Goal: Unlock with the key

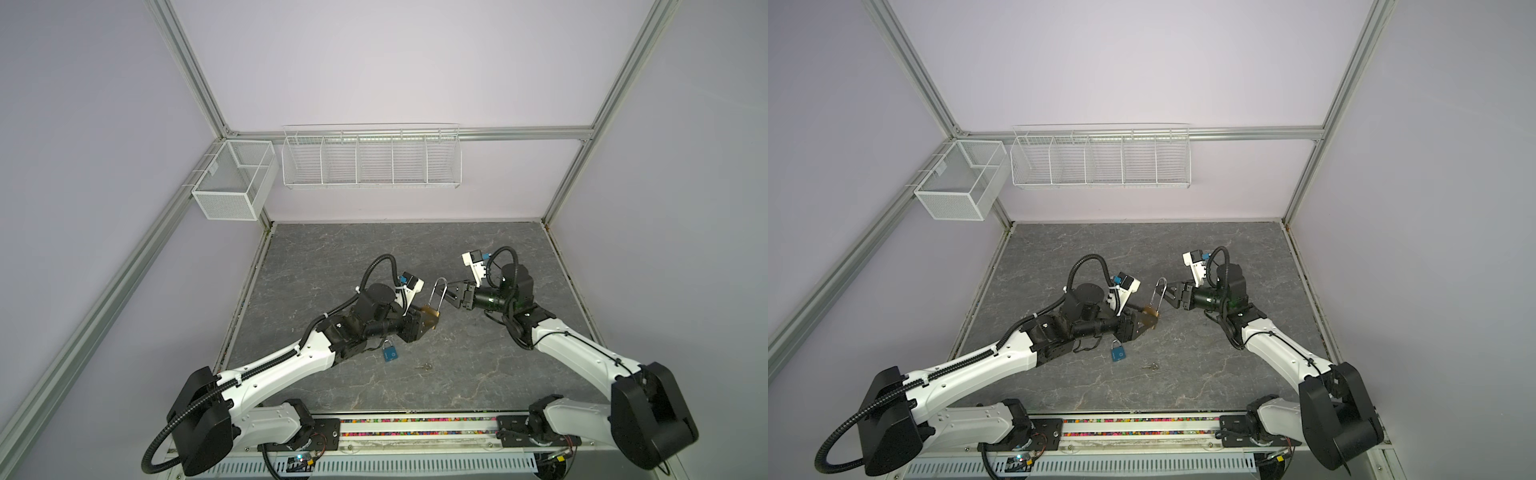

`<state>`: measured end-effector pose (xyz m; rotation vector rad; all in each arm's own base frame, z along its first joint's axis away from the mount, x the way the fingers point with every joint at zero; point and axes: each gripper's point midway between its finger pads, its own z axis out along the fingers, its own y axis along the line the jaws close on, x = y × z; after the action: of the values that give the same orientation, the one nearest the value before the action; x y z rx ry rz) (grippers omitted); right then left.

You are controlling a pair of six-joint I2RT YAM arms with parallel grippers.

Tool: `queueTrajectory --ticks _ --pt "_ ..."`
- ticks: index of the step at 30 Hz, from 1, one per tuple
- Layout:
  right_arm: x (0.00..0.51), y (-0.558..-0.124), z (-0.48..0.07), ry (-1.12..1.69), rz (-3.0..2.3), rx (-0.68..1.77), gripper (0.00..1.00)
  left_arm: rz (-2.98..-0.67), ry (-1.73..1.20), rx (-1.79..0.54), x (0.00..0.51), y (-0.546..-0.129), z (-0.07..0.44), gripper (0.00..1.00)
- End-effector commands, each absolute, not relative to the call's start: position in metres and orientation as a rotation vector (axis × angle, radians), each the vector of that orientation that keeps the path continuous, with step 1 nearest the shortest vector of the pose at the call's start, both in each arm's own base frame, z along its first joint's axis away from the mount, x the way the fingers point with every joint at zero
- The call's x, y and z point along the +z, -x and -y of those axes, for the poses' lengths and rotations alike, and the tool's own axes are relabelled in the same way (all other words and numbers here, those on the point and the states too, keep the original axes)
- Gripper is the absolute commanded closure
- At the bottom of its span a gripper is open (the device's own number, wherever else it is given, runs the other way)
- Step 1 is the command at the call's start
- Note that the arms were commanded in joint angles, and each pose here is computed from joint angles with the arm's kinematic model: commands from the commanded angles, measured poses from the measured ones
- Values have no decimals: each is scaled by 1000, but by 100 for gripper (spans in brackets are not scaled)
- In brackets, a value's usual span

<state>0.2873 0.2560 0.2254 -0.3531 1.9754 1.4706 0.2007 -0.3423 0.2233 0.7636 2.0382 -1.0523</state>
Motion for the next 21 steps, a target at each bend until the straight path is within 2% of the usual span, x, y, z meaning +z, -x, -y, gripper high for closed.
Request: queueTrajectory --ticks 1,5,9,14,21 --pt "242 -279 -266 401 -1873 1587 32 -1901 -745 -1134 256 -201 350 100" --pt "237 -287 -267 342 -1880 1575 31 -1876 -730 -1156 258 -202 351 100" --pt "217 -300 -262 251 -2024 1432 31 -1888 -727 -1138 257 -201 348 100" --pt "195 -303 -243 201 -2212 1145 31 -1918 -655 -977 257 -217 329 100" --pt "185 -298 -221 167 -2315 958 32 -1956 -565 -770 251 -243 311 100"
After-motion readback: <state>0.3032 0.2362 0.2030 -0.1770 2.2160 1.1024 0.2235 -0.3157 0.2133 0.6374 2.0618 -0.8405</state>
